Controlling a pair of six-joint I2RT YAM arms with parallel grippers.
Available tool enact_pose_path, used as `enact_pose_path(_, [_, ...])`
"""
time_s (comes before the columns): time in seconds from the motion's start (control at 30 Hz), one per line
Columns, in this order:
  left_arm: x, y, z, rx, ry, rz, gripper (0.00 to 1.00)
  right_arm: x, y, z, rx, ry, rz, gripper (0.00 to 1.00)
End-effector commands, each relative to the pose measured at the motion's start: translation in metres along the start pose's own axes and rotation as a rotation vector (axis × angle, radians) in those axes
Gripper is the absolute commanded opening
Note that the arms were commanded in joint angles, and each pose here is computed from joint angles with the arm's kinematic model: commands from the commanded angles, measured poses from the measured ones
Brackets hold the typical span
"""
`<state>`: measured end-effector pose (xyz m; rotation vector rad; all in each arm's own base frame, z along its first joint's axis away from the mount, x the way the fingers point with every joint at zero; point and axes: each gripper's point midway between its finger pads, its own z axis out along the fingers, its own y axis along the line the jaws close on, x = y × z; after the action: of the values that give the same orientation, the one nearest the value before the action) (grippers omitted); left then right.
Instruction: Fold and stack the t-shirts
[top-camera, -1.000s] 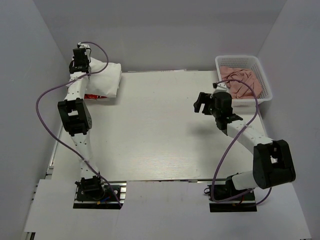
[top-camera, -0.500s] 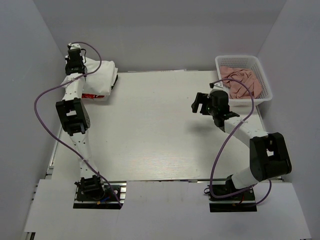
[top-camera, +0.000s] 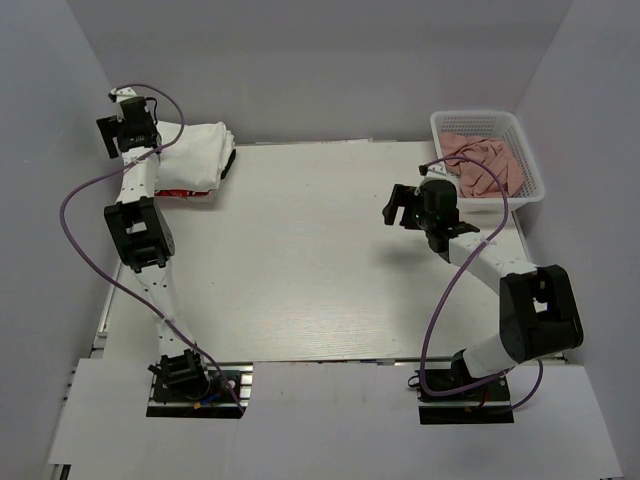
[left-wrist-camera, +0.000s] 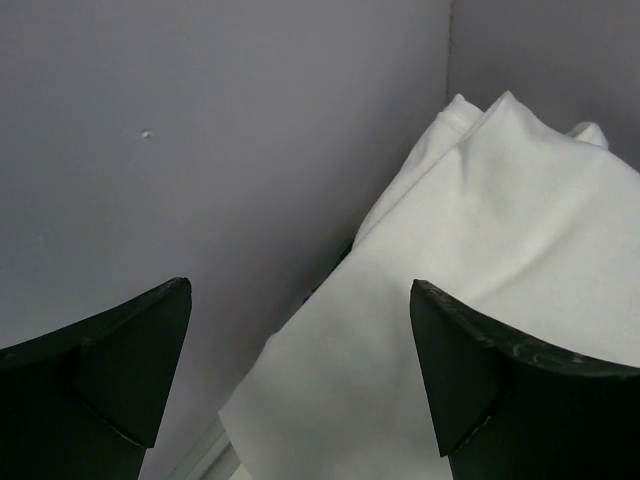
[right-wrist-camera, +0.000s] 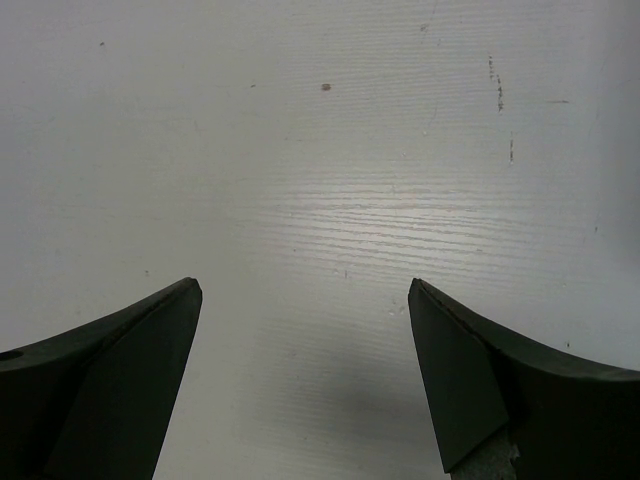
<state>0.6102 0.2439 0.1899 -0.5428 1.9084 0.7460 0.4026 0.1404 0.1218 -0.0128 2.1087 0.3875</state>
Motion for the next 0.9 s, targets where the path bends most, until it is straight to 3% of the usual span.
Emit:
enact_pose_path(0.0, [-0.059, 0.005, -0.041, 0.072, -0.085, -0.097, 1.00, -0.027, 0.014, -0.005, -0.045, -0.059, -0.008, 0.90])
enact_pose_path(0.33, [-0.071, -0.050, -0.119, 0.459, -0.012, -0.150, 1.00, -0.025, 0.011, -0.034, -0.035, -0.074, -0.011, 0.90])
enact_pose_path(0.5, [-0.027, -0.072, -0.201, 0.460, 0.153, -0.183, 1.00, -0.022, 0.006, -0.057, -0.008, -0.058, -0.017, 0.90])
enact_pose_path(0.53, [0.013, -0.077, -0.217, 0.451, 0.234, -0.175, 1.00, -0.022, 0.009, -0.064, -0.017, -0.051, -0.015, 0.90])
enact_pose_path(0.57, [-0.008, -0.066, -0.259, 0.507, 0.179, -0.239, 1.00, -0.013, 0.011, -0.068, -0.030, -0.015, 0.005, 0.90])
enact_pose_path(0.6, [-0.013, -0.085, -0.296, 0.599, 0.138, -0.300, 1.00, -0.012, 0.011, -0.074, -0.028, -0.023, 0.015, 0.90])
enact_pose_path(0.63, [0.040, -0.090, -0.312, 0.625, 0.211, -0.279, 1.00, -0.006, 0.011, -0.081, -0.034, -0.016, 0.019, 0.90])
enact_pose_path(0.67, [0.050, -0.095, -0.339, 0.721, 0.217, -0.304, 1.00, 0.003, 0.007, -0.083, -0.031, -0.004, 0.023, 0.90])
enact_pose_path(0.7, [0.031, -0.086, -0.378, 0.810, 0.146, -0.407, 1.00, 0.008, 0.013, -0.086, -0.071, 0.005, 0.021, 0.90])
enact_pose_path(0.73, [0.082, -0.084, -0.382, 0.811, 0.224, -0.387, 1.00, 0.002, 0.018, -0.098, -0.098, -0.034, 0.018, 0.90])
enact_pose_path(0.87, [0.115, -0.049, -0.404, 0.840, 0.176, -0.464, 1.00, 0.041, 0.018, -0.108, -0.152, -0.005, 0.024, 0.90])
